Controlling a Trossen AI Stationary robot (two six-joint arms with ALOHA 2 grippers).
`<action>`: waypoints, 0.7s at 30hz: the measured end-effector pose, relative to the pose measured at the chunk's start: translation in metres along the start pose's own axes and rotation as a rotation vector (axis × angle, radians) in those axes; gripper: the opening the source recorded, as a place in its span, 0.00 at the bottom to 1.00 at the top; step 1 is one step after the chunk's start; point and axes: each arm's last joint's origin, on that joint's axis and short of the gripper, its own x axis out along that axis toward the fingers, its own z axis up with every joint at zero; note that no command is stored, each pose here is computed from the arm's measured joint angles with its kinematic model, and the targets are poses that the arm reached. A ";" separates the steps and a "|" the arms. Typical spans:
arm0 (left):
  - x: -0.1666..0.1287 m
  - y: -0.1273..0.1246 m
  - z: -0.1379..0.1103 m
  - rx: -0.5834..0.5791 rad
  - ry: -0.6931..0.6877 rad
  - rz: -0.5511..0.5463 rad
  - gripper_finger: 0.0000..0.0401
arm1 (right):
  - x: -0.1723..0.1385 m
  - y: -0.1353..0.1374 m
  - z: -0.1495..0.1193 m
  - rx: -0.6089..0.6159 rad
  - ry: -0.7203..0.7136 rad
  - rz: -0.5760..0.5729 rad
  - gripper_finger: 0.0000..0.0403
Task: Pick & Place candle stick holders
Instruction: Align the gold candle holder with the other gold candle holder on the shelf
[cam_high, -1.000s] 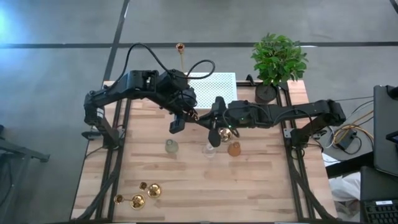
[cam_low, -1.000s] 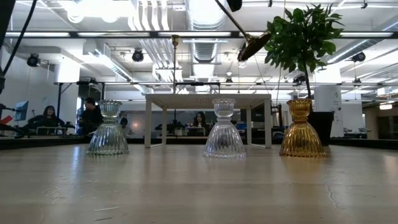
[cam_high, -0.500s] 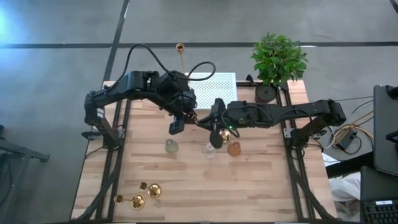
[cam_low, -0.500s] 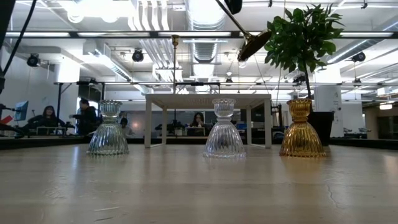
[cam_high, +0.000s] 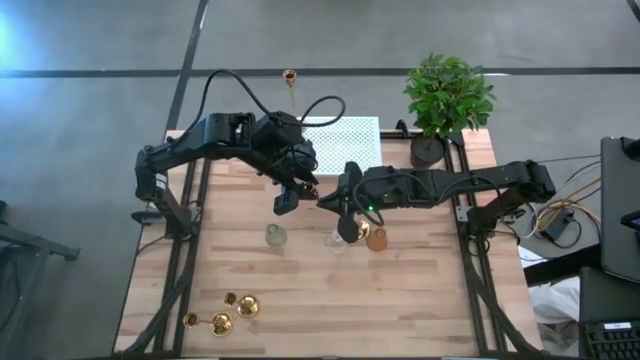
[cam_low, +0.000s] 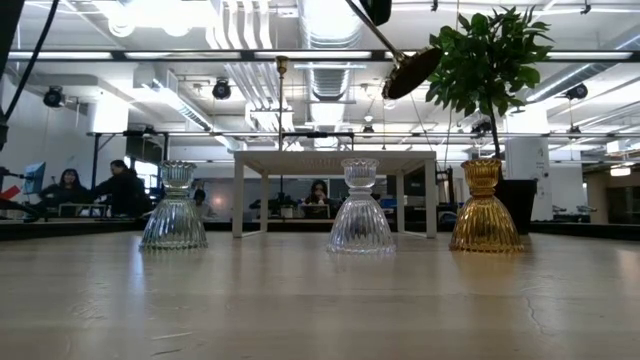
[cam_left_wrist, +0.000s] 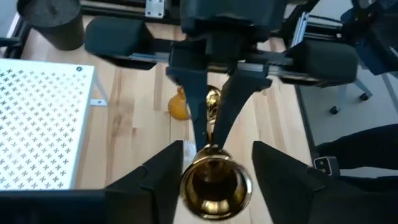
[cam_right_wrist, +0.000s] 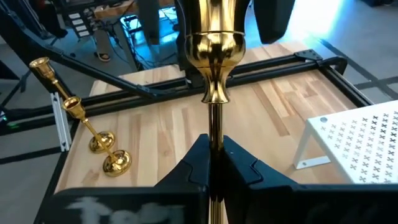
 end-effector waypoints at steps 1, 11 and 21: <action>0.000 0.000 0.001 0.001 -0.005 -0.004 0.53 | 0.000 0.000 0.000 0.000 -0.002 0.000 0.02; -0.014 0.003 0.004 -0.009 -0.059 0.087 0.72 | -0.011 -0.003 0.003 -0.013 -0.004 -0.078 0.02; -0.085 -0.006 0.005 0.000 -0.384 0.307 0.72 | -0.048 -0.010 0.008 -0.039 -0.044 -0.140 0.02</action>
